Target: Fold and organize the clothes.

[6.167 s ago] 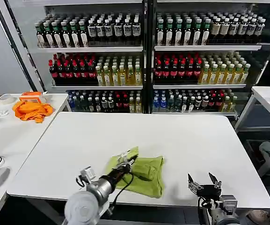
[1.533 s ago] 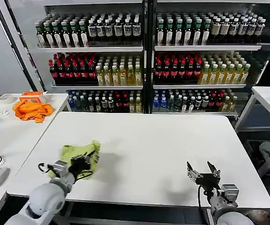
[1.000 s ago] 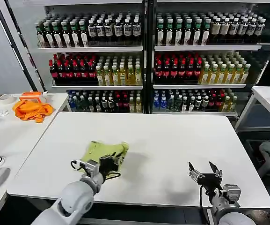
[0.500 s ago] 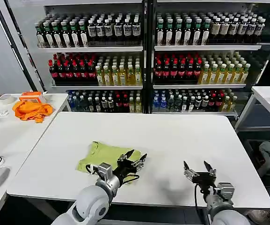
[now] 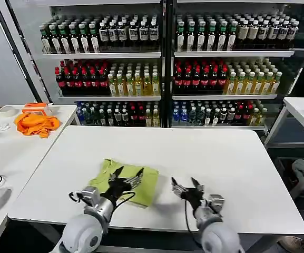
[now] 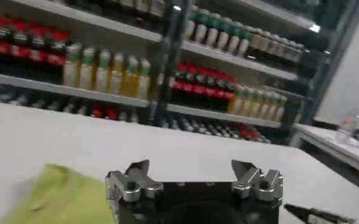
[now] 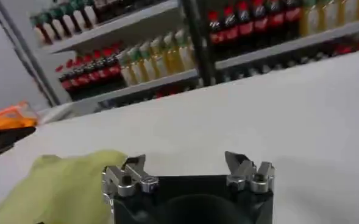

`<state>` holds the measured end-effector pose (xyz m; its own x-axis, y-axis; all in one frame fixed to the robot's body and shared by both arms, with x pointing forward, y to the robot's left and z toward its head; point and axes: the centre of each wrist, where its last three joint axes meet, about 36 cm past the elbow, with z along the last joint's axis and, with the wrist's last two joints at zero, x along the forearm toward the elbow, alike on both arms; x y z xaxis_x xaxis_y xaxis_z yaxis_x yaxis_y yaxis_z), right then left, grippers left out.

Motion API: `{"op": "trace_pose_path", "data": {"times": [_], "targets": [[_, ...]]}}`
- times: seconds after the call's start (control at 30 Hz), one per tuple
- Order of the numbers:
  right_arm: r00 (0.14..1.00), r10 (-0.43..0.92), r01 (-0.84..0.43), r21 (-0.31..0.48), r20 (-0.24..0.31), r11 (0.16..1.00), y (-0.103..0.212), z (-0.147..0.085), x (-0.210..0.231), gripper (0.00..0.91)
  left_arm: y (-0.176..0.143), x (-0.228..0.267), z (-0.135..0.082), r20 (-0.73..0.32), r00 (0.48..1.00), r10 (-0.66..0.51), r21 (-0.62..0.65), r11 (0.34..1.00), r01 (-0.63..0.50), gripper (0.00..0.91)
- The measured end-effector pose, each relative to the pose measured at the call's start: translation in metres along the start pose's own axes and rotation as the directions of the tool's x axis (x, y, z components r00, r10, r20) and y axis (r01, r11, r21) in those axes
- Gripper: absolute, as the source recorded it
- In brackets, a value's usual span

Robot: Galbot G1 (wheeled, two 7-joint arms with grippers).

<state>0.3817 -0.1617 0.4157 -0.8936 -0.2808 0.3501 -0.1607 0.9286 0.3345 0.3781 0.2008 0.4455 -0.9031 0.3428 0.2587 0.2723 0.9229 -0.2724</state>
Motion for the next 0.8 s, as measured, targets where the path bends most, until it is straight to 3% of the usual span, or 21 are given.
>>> {"op": "trace_pose_path", "data": {"times": [0.27, 0.3, 0.33, 0.4, 0.8], "targets": [[0.993, -0.103, 0.095, -0.130, -0.059, 0.987, 0.044, 0.006, -0.053, 0.907, 0.020, 0.013, -0.002, 0.026, 0.997, -0.078, 0.032, 0.997, 0.077, 0.907], [0.991, -0.113, 0.103, -0.146, -0.067, 0.984, 0.049, 0.007, -0.060, 0.796, 0.022, 0.015, -0.002, 0.028, 0.996, -0.087, 0.034, 0.996, 0.086, 0.907], [0.990, -0.122, 0.109, -0.159, -0.072, 0.981, 0.053, 0.007, -0.066, 0.413, 0.024, 0.016, -0.002, 0.030, 0.995, -0.093, 0.037, 0.995, 0.092, 0.907], [0.987, -0.136, 0.119, -0.184, -0.081, 0.976, 0.062, 0.008, -0.077, 0.000, 0.026, 0.018, -0.001, 0.031, 0.994, -0.103, 0.042, 0.994, 0.102, 0.907], [0.982, -0.148, 0.114, -0.259, -0.117, 0.959, 0.084, 0.012, -0.112, 0.000, 0.032, 0.024, 0.003, 0.032, 0.990, -0.135, 0.062, 0.989, 0.133, 0.907]]}}
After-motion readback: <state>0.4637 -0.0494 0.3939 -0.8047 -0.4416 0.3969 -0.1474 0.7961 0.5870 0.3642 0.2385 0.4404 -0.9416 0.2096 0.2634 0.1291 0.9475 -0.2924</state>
